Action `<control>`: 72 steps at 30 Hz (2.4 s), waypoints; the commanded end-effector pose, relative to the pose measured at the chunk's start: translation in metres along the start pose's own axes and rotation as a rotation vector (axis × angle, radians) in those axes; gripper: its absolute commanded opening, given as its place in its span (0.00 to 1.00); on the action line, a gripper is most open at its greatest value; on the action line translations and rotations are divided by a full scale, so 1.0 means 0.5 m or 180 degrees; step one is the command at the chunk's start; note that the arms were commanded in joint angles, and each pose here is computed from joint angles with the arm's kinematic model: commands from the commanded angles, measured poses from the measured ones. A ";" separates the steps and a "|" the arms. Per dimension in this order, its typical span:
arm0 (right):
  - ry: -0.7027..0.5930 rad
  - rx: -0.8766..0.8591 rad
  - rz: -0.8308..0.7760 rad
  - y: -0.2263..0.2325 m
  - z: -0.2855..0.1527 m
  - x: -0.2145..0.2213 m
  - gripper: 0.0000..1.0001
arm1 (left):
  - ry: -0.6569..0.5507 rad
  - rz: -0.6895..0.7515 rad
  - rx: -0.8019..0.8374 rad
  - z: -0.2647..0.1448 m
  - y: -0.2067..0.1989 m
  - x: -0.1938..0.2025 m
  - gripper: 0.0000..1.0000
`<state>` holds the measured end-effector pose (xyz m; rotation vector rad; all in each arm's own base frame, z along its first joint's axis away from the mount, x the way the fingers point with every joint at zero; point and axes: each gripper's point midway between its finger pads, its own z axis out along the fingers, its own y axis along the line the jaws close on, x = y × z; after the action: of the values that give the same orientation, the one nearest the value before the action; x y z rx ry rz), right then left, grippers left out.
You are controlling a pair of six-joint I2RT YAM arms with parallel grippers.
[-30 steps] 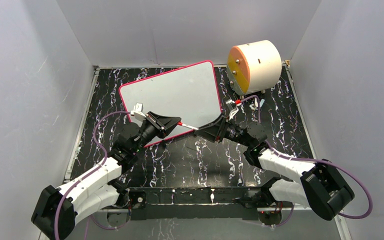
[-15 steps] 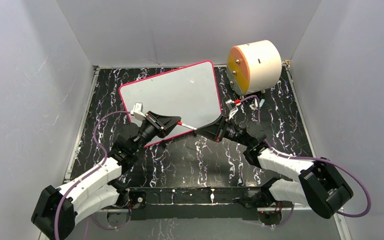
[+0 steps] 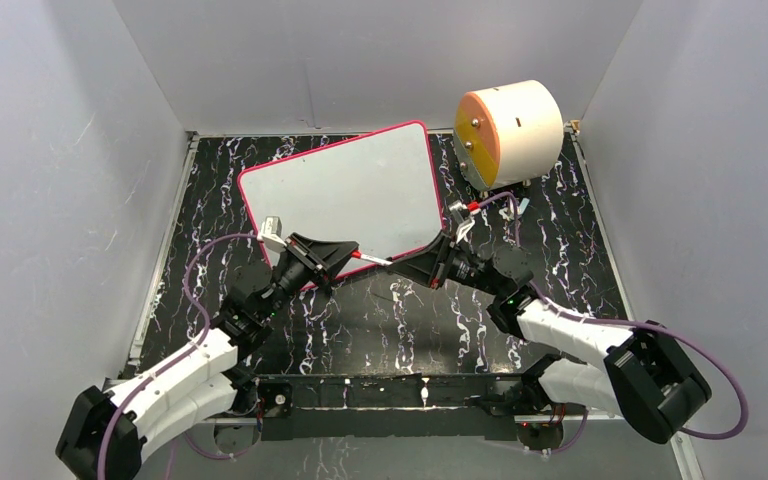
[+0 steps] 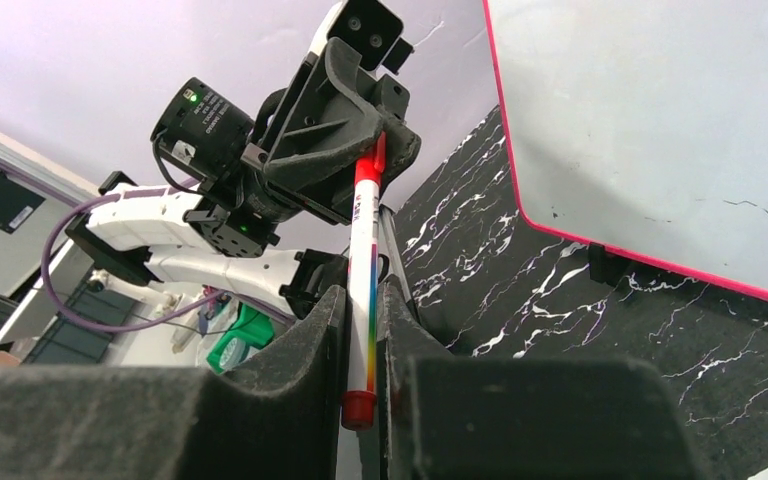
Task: Write a sentence on the whiteboard
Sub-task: Open the whiteboard marker at the center of the board, then place the pen cap at the center of the board.
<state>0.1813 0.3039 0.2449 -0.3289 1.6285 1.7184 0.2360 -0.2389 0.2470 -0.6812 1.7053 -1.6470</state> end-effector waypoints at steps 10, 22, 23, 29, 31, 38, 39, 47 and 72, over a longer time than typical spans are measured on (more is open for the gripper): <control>0.0091 0.0020 -0.0449 0.009 -0.051 0.008 0.00 | -0.0821 0.0133 0.0165 -0.024 -0.025 -0.096 0.00; 0.0172 0.0981 -0.0964 -0.054 -0.107 -0.036 0.00 | -0.0343 0.1043 -0.0716 -0.033 0.062 -0.061 0.00; 0.0162 0.1067 -0.1034 -0.056 -0.112 -0.044 0.00 | -0.0249 0.1152 -0.0815 -0.034 0.070 -0.056 0.00; 0.0045 0.1446 -0.1418 -0.061 -0.146 -0.081 0.00 | 0.0602 0.1716 -0.1152 -0.026 0.132 0.005 0.00; -0.0013 0.1557 -0.1516 -0.063 -0.156 -0.094 0.00 | 0.0848 0.1801 -0.1223 -0.020 0.157 0.030 0.00; -0.0027 0.1948 -0.1762 -0.068 -0.189 -0.127 0.00 | 0.1341 0.2113 -0.1638 0.008 0.243 0.094 0.00; -0.0039 0.1996 -0.1789 -0.066 -0.194 -0.133 0.00 | 0.1366 0.2145 -0.1692 0.012 0.253 0.098 0.00; -0.0079 0.2169 -0.1902 -0.058 -0.219 -0.147 0.00 | 0.1851 0.2536 -0.2279 0.014 0.355 0.149 0.00; -0.0082 0.2254 -0.1929 -0.067 -0.231 -0.144 0.00 | 0.1786 0.3022 -0.2808 0.021 0.398 0.147 0.47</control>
<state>0.2178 0.1723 0.2266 -0.3974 1.8212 0.6573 0.2045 -0.2963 0.0216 0.3351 2.6271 -0.4348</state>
